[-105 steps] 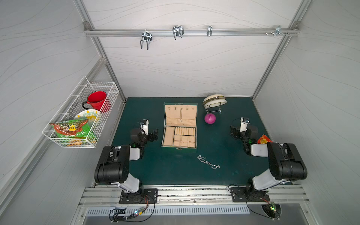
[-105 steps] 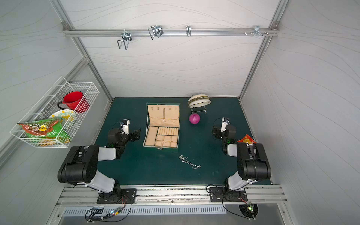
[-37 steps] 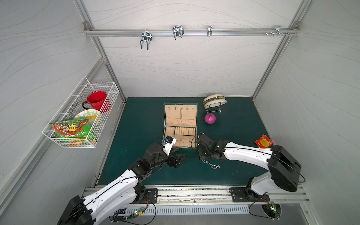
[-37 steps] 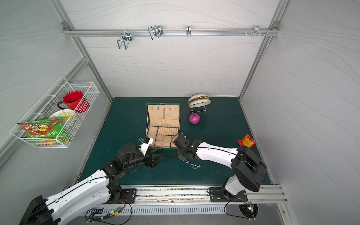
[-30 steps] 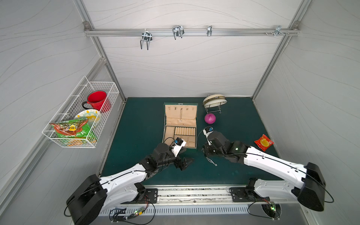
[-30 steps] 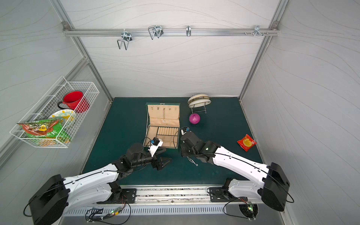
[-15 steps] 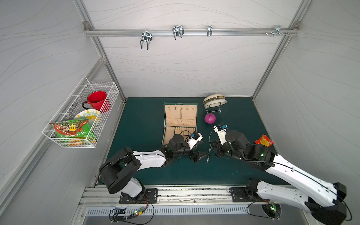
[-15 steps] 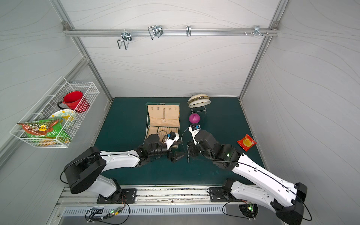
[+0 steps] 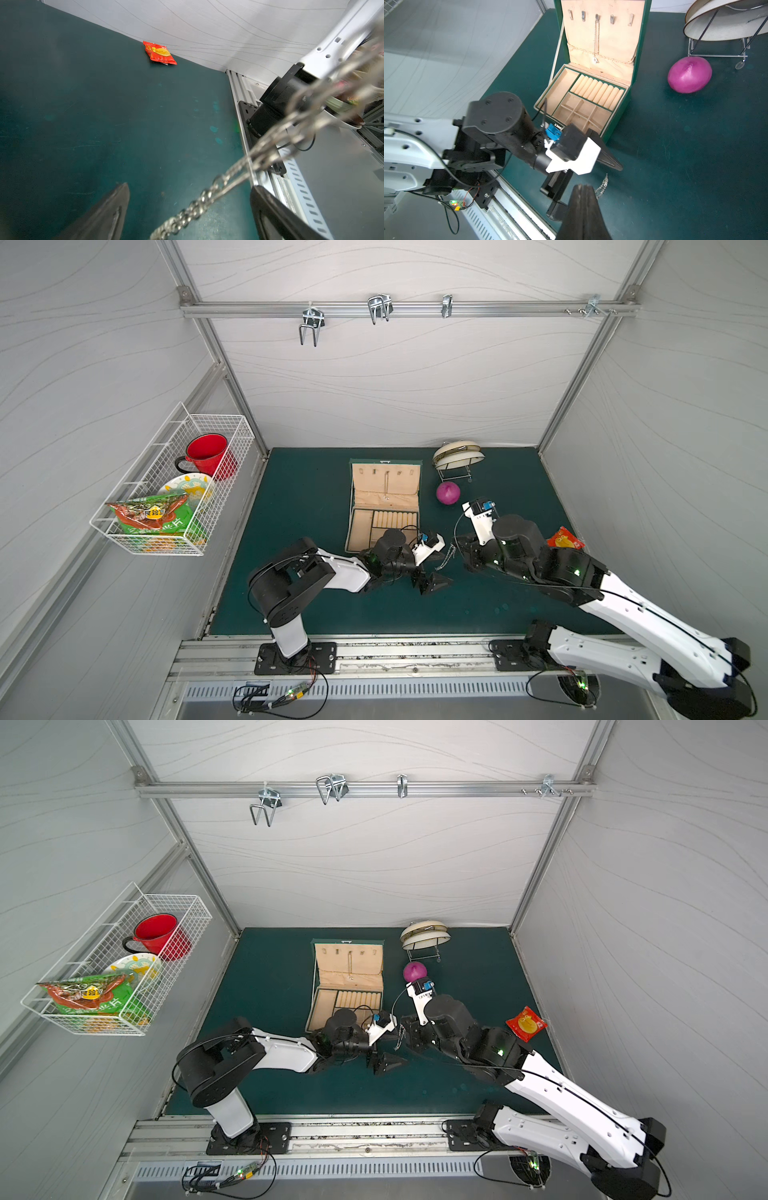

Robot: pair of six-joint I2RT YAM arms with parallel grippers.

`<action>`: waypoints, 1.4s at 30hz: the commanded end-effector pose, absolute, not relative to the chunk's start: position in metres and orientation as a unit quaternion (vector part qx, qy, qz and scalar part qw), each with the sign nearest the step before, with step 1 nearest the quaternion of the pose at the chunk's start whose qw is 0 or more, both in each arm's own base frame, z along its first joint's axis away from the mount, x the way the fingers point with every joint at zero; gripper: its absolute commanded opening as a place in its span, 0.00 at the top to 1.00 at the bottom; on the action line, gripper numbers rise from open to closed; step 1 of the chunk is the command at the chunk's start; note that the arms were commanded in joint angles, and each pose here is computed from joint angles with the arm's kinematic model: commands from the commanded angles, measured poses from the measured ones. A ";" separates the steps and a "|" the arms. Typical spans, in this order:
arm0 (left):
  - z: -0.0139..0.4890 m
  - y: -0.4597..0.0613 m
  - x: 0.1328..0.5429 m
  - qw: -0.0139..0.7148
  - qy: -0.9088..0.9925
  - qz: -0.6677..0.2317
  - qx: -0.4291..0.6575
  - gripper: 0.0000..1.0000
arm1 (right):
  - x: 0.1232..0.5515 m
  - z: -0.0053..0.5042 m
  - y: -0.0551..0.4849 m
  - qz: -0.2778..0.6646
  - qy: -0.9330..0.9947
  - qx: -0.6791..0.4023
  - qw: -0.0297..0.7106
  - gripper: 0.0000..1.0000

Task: Put jewelry chain into jewelry box
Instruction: Pick up the necklace from the center of the board.

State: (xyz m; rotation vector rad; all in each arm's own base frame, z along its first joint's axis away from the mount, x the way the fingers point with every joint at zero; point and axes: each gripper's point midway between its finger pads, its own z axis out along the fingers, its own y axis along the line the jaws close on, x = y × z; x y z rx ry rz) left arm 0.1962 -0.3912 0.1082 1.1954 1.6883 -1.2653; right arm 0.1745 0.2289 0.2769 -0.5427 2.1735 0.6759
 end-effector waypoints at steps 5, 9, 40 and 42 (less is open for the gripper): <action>0.121 -0.412 0.189 0.362 0.603 -0.523 0.480 0.27 | 0.170 0.305 0.228 0.288 0.839 -0.216 0.408 1.00; 0.118 -0.418 0.183 0.357 0.598 -0.527 0.487 0.39 | 0.169 0.308 0.227 0.291 0.836 -0.213 0.412 1.00; 0.138 -0.358 0.127 0.196 0.703 -0.509 0.456 1.00 | 0.216 0.218 0.173 0.254 0.892 -0.065 0.368 1.00; 0.153 -0.355 0.123 0.161 0.719 -0.501 0.454 1.00 | 0.217 0.200 0.179 0.297 0.887 -0.058 0.350 1.00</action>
